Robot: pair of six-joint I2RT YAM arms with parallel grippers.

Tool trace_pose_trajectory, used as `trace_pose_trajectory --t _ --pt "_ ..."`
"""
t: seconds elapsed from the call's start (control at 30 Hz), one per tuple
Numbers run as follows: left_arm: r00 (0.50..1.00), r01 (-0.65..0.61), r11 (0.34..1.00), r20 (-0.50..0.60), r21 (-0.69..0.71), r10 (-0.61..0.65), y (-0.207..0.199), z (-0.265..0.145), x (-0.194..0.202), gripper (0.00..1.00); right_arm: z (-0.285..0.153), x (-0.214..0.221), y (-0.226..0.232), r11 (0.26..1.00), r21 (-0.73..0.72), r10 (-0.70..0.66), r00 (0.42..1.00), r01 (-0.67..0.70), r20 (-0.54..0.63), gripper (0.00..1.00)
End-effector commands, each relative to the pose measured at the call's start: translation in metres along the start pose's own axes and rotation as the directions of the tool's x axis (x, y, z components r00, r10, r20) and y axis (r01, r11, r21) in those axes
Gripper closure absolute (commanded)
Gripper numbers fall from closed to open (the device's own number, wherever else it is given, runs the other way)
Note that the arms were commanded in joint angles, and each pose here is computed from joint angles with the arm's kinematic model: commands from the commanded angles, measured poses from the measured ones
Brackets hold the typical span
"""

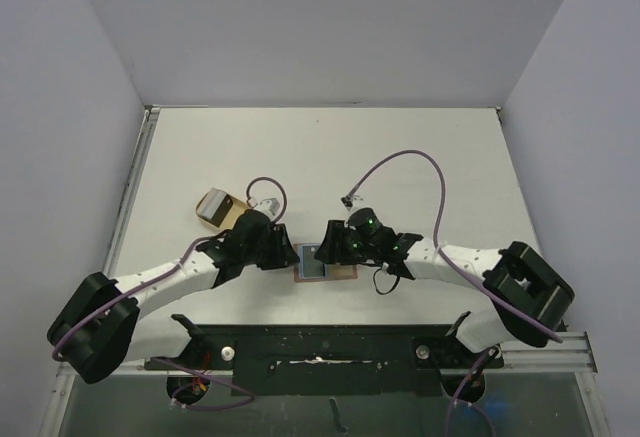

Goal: Put the credit cards into the card holder
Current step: Insert the credit card into the card holder, then pick up the credit card from the storage box.

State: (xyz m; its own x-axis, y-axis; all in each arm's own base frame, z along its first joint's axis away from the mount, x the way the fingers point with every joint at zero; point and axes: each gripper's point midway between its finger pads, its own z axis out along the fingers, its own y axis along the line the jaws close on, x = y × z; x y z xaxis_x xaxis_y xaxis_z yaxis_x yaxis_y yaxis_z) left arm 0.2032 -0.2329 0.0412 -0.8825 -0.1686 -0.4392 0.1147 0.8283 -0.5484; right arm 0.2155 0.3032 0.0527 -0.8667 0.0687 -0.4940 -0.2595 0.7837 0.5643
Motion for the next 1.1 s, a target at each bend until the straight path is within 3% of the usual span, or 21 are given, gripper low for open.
trace_pose_trajectory --t 0.0,0.03,0.1,0.37,0.6,1.07 --pt "0.983 -0.092 0.994 0.152 -0.062 0.101 -0.017 -0.024 -0.057 0.62 -0.023 -0.022 0.009 0.998 0.005 -0.056 0.995 0.056 0.088 0.52" --pt "0.979 -0.106 0.990 0.167 -0.087 0.120 -0.016 -0.028 -0.065 0.56 -0.027 -0.024 0.009 0.998 0.010 -0.060 0.993 0.059 0.100 0.51" --pt "0.967 -0.135 0.981 0.196 -0.138 0.160 -0.015 -0.037 -0.082 0.53 -0.034 -0.027 0.008 0.998 0.022 -0.067 0.990 0.065 0.122 0.50" --pt "0.911 -0.227 0.882 0.231 -0.412 0.342 0.027 -0.079 -0.147 0.52 -0.058 -0.037 0.007 0.997 0.029 -0.081 0.978 0.076 0.192 0.49" --pt "0.876 -0.219 0.793 0.244 -0.568 0.417 0.063 -0.108 -0.197 0.52 -0.069 -0.042 0.004 0.996 0.035 -0.088 0.969 0.082 0.230 0.48" --pt "0.879 -0.291 0.594 0.035 -0.750 0.476 0.130 -0.086 -0.224 0.51 -0.072 -0.045 0.005 0.997 0.036 -0.075 0.967 0.068 0.243 0.48"
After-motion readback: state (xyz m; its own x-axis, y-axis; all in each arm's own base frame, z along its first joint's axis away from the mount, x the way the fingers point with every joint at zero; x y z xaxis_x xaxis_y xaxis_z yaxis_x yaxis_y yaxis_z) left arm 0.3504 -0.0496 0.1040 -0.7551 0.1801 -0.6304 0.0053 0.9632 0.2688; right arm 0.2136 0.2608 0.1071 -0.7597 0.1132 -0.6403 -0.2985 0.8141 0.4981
